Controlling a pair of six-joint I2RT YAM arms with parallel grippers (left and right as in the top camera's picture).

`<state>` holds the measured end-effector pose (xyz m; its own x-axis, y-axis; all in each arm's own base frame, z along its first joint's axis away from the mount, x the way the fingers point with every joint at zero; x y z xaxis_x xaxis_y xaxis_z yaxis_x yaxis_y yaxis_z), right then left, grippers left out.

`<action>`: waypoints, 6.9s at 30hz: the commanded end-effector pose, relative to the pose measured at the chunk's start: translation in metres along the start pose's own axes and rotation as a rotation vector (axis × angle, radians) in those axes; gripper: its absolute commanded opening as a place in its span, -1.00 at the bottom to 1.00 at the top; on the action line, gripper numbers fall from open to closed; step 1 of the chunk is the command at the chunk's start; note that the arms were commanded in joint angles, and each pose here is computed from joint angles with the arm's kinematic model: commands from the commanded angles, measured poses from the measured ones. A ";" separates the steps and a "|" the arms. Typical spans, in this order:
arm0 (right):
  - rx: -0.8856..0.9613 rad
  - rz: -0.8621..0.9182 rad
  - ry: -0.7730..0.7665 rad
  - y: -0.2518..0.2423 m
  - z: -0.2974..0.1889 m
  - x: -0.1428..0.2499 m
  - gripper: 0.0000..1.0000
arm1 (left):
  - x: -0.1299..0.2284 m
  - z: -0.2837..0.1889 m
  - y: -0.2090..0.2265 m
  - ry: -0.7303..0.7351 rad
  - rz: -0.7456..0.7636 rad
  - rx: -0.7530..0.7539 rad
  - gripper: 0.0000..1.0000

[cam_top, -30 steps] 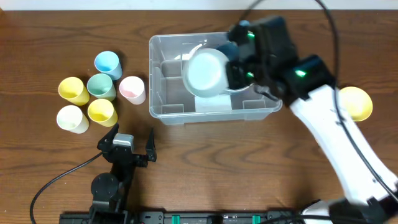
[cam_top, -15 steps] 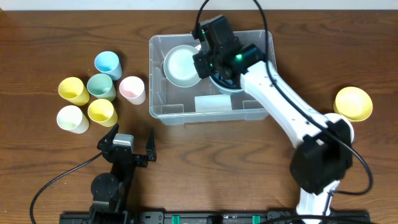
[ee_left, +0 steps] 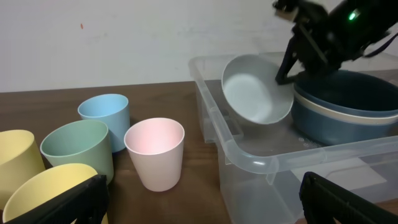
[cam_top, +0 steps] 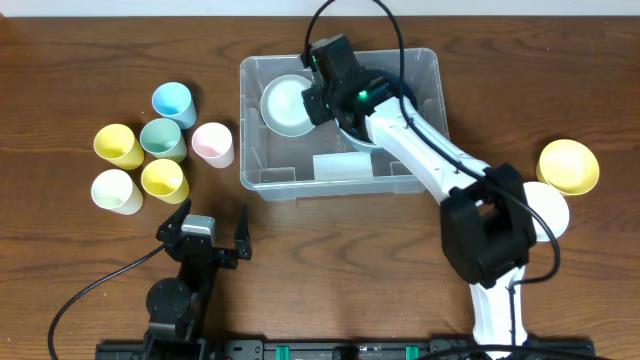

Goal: Pack container
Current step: 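Carry the light grey-blue bowl into the bin beside the stack and release, then move the right gripper to the white bowl and grip its rim, then lift the white bowl and carry it over the grey-blue bowl in the bin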

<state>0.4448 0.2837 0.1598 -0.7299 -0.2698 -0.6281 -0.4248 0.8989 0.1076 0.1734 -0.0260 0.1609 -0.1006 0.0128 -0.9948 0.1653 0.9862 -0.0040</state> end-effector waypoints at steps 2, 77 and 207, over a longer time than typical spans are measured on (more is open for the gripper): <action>0.014 -0.004 -0.009 -0.003 0.015 -0.001 -0.97 | 0.012 0.001 0.000 0.046 -0.001 0.002 0.96; 0.561 1.070 0.523 -0.264 -0.197 0.212 -0.19 | 0.012 0.001 0.000 0.046 -0.001 0.002 0.96; -0.197 -0.195 -0.132 0.101 -0.026 0.008 -0.09 | 0.012 0.001 0.000 0.046 -0.001 0.002 0.96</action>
<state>0.3786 0.3525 0.1602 -0.5824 -0.3936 -0.7113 -0.6387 0.7628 0.1010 0.1734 -0.0260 0.1609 -0.1007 0.0124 -0.9948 0.1656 0.9862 -0.0045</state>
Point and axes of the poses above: each gripper's point midway between its finger pads, its own z axis out along the fingers, its own y axis along the line the jaws close on, x = y × z, the point moved 7 cm from there along -z, back along the fingers, and after that the axes turned 1 degree about z, right-handed, at the moved point
